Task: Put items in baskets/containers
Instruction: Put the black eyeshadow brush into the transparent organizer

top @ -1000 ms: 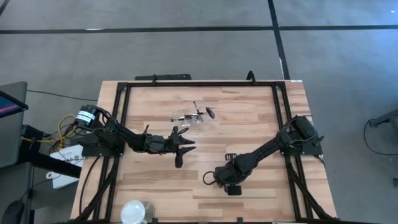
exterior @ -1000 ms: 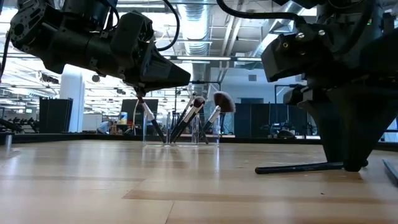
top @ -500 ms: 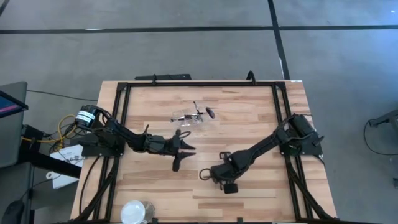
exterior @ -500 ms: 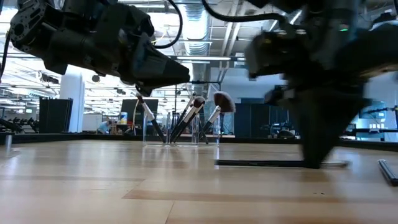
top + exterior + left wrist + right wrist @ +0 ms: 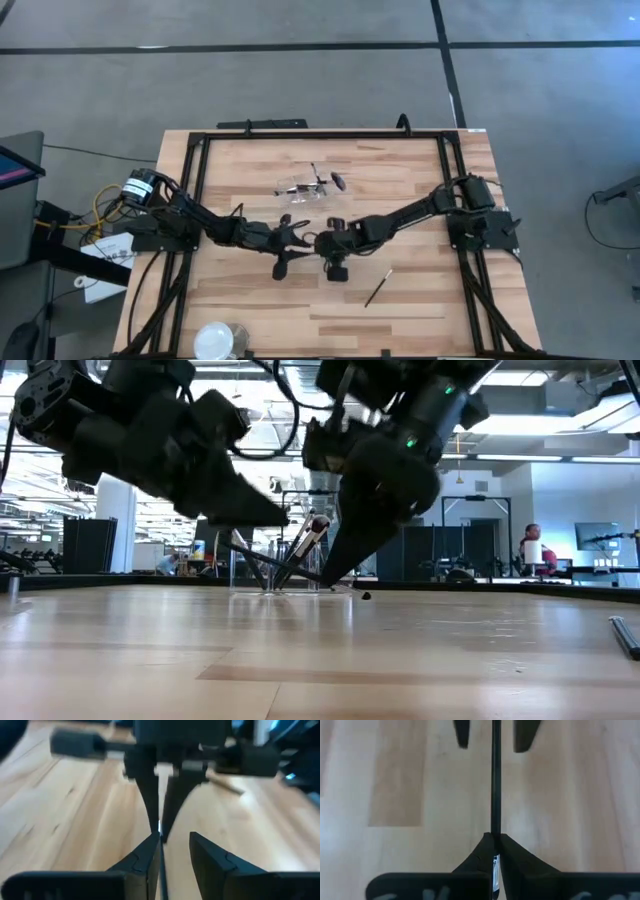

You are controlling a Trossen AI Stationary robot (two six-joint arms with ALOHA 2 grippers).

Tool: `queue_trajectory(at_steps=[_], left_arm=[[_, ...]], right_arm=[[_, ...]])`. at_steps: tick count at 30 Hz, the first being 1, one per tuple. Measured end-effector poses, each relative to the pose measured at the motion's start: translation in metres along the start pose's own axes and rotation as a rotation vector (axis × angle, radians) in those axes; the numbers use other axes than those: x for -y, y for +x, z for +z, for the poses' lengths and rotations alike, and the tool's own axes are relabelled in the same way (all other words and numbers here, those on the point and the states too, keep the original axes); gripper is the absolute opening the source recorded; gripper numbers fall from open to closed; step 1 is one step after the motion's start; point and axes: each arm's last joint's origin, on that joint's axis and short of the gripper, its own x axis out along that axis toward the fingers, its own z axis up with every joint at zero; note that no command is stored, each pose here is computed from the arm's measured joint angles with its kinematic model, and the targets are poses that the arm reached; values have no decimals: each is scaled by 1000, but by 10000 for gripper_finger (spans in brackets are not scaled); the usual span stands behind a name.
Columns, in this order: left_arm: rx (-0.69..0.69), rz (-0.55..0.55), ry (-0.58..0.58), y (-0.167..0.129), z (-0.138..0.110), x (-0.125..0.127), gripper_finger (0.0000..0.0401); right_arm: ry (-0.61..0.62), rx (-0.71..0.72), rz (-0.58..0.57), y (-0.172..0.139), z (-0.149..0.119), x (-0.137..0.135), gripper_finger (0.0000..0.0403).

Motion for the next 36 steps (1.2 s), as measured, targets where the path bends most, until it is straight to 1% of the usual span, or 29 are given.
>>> queue_trajectory(at_steps=[3, 6, 11, 15, 18, 22, 28, 31, 36], left_arm=[[-48, 34, 2, 0, -5, -5, 112], [-63, 11, -3, 1, -6, -6, 136], [-78, 11, -1, 0, -7, -6, 172], [-90, 4, -1, 0, -8, -6, 178], [-114, 8, -19, 0, -10, -6, 168], [-144, 14, -17, 0, -13, -6, 140], [-145, 14, -17, 0, -13, -6, 100], [-144, 19, -17, 0, -13, -7, 81], [-144, 20, -19, 0, -13, -7, 40]], right_arm=[[-2, -2, -2, 0, 0, 2, 2], [-5, -5, 3, 0, 0, 1, 2], [-2, -4, -1, 0, 0, 3, 2], [-4, -4, -3, 0, 0, 2, 2], [-5, -2, -17, 0, 0, 2, 1], [-6, -1, -25, 0, 0, 3, 1], [-4, 5, -23, 0, 1, 2, 2], [-2, 29, -21, 0, 3, 2, 2], [-1, 35, -29, -1, 4, 3, 2]])
